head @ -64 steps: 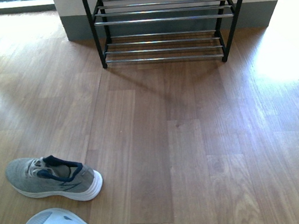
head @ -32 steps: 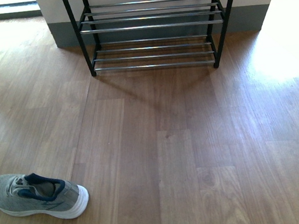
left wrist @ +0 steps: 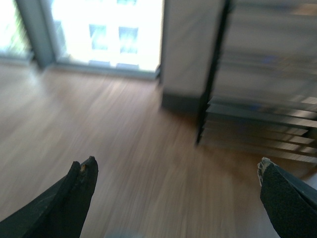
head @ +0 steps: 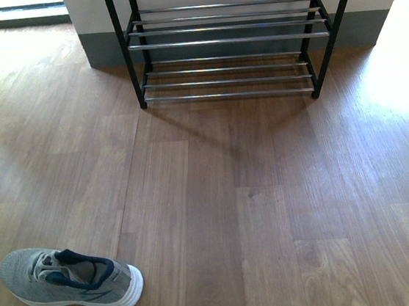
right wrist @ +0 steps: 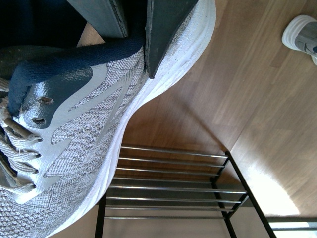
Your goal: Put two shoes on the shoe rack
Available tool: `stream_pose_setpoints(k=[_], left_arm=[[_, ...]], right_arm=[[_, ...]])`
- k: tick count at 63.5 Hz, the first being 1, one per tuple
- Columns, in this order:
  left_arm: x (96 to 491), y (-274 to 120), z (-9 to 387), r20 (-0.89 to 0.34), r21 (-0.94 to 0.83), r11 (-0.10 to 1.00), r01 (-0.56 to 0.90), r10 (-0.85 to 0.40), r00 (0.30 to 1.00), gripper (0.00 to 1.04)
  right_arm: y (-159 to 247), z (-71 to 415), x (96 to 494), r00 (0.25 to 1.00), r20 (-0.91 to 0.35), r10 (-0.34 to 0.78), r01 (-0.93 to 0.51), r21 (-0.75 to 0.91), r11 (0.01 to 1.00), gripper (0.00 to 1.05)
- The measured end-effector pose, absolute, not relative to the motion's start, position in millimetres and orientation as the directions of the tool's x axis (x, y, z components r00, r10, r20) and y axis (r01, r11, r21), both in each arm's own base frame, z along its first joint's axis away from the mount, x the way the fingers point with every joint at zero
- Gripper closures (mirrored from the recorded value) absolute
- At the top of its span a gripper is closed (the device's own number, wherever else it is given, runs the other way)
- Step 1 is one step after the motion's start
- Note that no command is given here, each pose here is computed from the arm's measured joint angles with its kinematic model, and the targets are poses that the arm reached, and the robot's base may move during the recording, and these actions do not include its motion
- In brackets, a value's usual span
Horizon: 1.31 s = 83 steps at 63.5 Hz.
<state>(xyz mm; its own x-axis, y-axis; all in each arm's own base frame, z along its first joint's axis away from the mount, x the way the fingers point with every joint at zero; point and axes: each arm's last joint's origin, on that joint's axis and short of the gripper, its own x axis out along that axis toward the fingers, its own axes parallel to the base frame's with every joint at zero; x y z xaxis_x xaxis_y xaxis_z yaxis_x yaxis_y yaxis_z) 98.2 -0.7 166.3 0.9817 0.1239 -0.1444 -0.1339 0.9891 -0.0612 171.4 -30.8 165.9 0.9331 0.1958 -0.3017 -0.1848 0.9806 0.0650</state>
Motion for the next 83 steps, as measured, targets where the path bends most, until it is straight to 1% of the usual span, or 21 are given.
stream_pose_setpoints(k=[1,2,3,4,6,8,10,13,20,25,29,31,35,45,51,58,66,83], left_arm=[[98.5,-1.4,166.1,-0.189,-0.066,0.984,-0.165,0.150,0.971,0.09],[99.5,-3.0,166.7,-0.269,-0.070,0.972,-0.223,0.197,0.943,0.09],[100.4,-3.8,166.8,-0.312,-0.051,0.965,-0.256,0.228,0.922,0.09],[102.6,-5.6,167.1,-0.374,-0.050,0.947,-0.318,0.277,0.885,0.09],[108.1,-9.2,166.5,-0.439,-0.034,0.929,-0.367,0.316,0.841,0.09],[114.9,-13.0,164.4,-0.475,-0.046,0.902,-0.429,0.358,0.804,0.09],[122.9,-17.9,161.8,-0.504,-0.067,0.887,-0.456,0.364,0.783,0.09],[135.0,-24.6,157.8,-0.542,-0.117,0.872,-0.476,0.345,0.766,0.09],[170.8,-43.9,139.4,-0.644,-0.257,0.824,-0.505,0.244,0.726,0.09],[193.0,-53.9,119.7,-0.703,-0.285,0.789,-0.545,0.215,0.678,0.09],[207.6,-60.2,97.2,-0.758,-0.284,0.761,-0.583,0.194,0.622,0.09],[216.9,-65.3,78.4,-0.799,-0.268,0.744,-0.611,0.182,0.573,0.09],[225.4,-69.3,55.4,-0.843,-0.248,0.724,-0.643,0.165,0.511,0.09],[237.6,-66.4,3.3,-0.919,-0.154,0.671,-0.725,0.173,0.355,0.09],[246.4,-57.8,-19.0,-0.938,-0.102,0.641,-0.761,0.193,0.288,0.09],[259.3,-47.0,-38.9,-0.950,-0.060,0.605,-0.794,0.209,0.232,0.09],[274.1,-36.1,-60.8,-0.959,-0.029,0.589,-0.807,0.212,0.190,0.09],[300.9,-33.6,-94.9,-0.971,-0.048,0.623,-0.781,0.154,0.182,0.09]], right_arm=[[-30.8,165.9,171.4,0.933,-0.302,0.196,-0.185,0.065,0.981,1.03],[-30.8,165.9,171.4,0.933,-0.302,0.197,-0.186,0.065,0.980,1.03],[-30.7,165.9,171.4,0.933,-0.301,0.197,-0.186,0.065,0.980,1.03],[-30.7,165.9,171.4,0.933,-0.301,0.199,-0.188,0.066,0.980,1.03],[-30.7,165.9,171.4,0.933,-0.301,0.199,-0.188,0.066,0.980,1.03],[-30.7,165.9,171.4,0.932,-0.301,0.200,-0.188,0.066,0.980,1.03],[-30.6,165.9,171.3,0.932,-0.301,0.201,-0.190,0.067,0.979,1.03],[-30.7,165.9,171.4,0.932,-0.301,0.201,-0.189,0.067,0.980,1.03],[-30.7,165.9,171.4,0.933,-0.301,0.198,-0.187,0.066,0.980,1.03],[-30.7,165.9,171.4,0.933,-0.301,0.198,-0.187,0.066,0.980,1.03],[-30.7,165.9,171.4,0.933,-0.301,0.198,-0.187,0.066,0.980,1.03],[-30.7,165.9,171.4,0.933,-0.301,0.198,-0.187,0.066,0.980,1.03],[-30.7,165.9,171.4,0.933,-0.301,0.198,-0.187,0.066,0.980,1.03],[-30.7,165.9,171.4,0.933,-0.301,0.198,-0.187,0.066,0.980,1.03],[-30.7,165.9,171.4,0.933,-0.301,0.198,-0.187,0.066,0.980,1.03],[-30.7,165.9,171.4,0.933,-0.301,0.198,-0.187,0.066,0.980,1.03],[-30.7,165.9,171.4,0.933,-0.301,0.198,-0.187,0.066,0.980,1.03],[-30.7,165.9,171.4,0.933,-0.301,0.198,-0.187,0.066,0.980,1.03]])
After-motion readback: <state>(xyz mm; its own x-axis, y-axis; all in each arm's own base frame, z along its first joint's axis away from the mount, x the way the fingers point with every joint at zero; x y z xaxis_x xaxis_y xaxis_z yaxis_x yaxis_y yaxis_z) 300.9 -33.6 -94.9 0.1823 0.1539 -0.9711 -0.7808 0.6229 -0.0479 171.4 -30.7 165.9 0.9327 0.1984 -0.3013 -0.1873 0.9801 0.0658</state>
